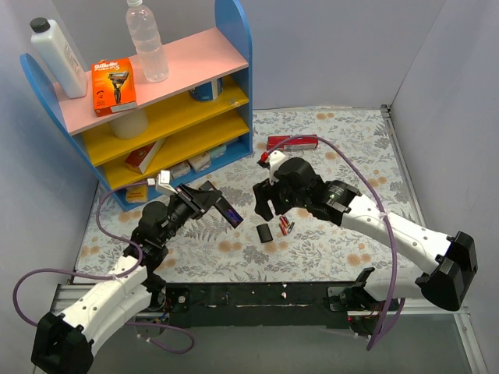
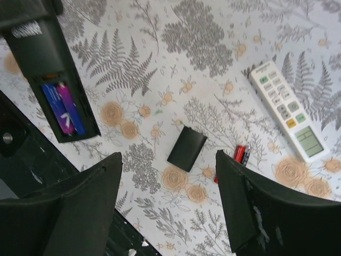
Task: Load the batteries into the remote control
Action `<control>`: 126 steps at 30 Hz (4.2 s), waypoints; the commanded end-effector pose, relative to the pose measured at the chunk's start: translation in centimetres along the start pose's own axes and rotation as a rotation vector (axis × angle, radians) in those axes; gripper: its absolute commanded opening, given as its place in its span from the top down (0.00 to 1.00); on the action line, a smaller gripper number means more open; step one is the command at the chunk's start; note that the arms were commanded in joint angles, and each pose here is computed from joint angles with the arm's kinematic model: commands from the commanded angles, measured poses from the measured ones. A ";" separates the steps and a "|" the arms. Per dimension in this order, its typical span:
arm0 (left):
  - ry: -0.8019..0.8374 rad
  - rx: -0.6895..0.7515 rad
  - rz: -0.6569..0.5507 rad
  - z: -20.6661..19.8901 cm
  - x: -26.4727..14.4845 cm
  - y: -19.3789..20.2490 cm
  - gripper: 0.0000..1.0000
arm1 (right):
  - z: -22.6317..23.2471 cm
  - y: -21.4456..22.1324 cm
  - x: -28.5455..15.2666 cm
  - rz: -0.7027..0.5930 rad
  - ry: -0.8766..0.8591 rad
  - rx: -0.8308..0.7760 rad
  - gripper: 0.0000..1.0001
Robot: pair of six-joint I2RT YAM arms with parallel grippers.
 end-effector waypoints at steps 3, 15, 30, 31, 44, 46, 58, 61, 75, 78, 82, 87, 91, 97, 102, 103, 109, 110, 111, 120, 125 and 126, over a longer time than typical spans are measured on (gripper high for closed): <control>-0.132 0.015 -0.040 2.9 -1.0 0.2 1.00 | -0.5 3.0 1.6 0.067 0.018 0.075 0.22; -0.321 -0.027 -0.029 5.9 -2.6 0.9 1.00 | -3.5 9.5 5.6 0.421 0.270 0.162 0.20; -0.344 -0.046 0.004 6.7 -2.9 1.7 1.00 | -2.3 13.6 9.0 0.492 0.307 0.196 0.23; -0.341 -0.046 0.006 6.6 -2.9 1.8 1.00 | -2.4 13.7 9.1 0.491 0.313 0.196 0.25; -0.304 -0.053 0.015 6.0 -2.8 1.8 1.00 | -3.0 16.4 9.9 0.535 0.361 0.211 0.34; -0.301 -0.059 0.014 5.9 -2.7 1.8 1.00 | -3.0 16.6 9.9 0.537 0.367 0.211 0.37; -0.185 -0.105 0.045 4.6 -2.2 2.5 1.00 | -2.8 14.5 8.2 0.438 0.341 0.152 0.65; -0.157 -0.127 0.047 4.5 -2.0 2.8 1.00 | -2.8 13.3 7.3 0.400 0.328 0.122 0.69; 0.006 -0.218 0.016 2.3 -0.8 2.2 1.00 | 3.3 0.6 1.4 0.122 0.047 -0.088 0.68; 0.011 -0.217 0.010 2.3 -0.5 2.1 1.00 | 5.2 -0.7 0.6 0.123 -0.010 -0.109 0.68; 0.045 -0.225 -0.011 1.7 -0.4 1.7 1.00 | 6.9 -0.5 0.9 0.196 -0.032 -0.138 0.67; 0.066 -0.226 -0.028 1.4 -0.2 1.3 1.00 | 8.4 0.3 1.2 0.261 -0.033 -0.168 0.67; 0.074 -0.229 -0.040 1.3 -0.3 1.2 1.00 | 8.3 0.7 1.2 0.298 -0.009 -0.175 0.67; 0.089 -0.237 -0.062 1.2 -0.6 0.9 1.00 | 8.0 1.2 0.8 0.324 0.006 -0.188 0.66; 0.119 -0.248 -0.069 0.7 -0.8 0.8 1.00 | 8.2 1.3 1.0 0.330 -0.004 -0.189 0.66; 0.120 -0.248 -0.071 0.7 -0.9 0.7 1.00 | 8.3 1.3 1.0 0.328 -0.009 -0.189 0.66; 0.131 -0.254 -0.086 0.5 -1.1 0.5 1.00 | 8.7 1.7 0.8 0.344 -0.013 -0.195 0.65; 0.135 -0.253 -0.086 0.4 -1.1 0.5 1.00 | 8.8 1.8 0.8 0.345 -0.016 -0.197 0.65; 0.141 -0.254 -0.085 0.3 -1.1 0.5 1.00 | 8.8 1.8 0.8 0.347 -0.014 -0.194 0.64; 0.162 -0.263 -0.093 -0.3 -1.2 0.2 1.00 | 8.8 1.9 1.0 0.346 0.009 -0.190 0.57; 0.167 -0.267 -0.098 -0.5 -1.3 0.0 1.00 | 9.2 1.7 1.1 0.338 -0.005 -0.183 0.53; 0.169 -0.267 -0.097 -0.5 -1.3 0.0 1.00 | 9.3 1.7 1.1 0.339 -0.006 -0.184 0.52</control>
Point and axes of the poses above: each gripper's point midway between its finger pads, its own x axis out along the fingers, its own z axis along the line the jaws close on, y = z × x, the point moved 3 cm from there along -x, back along the fingers, and after that the axes turned 4 degrees about x, right-handed, at the moved point
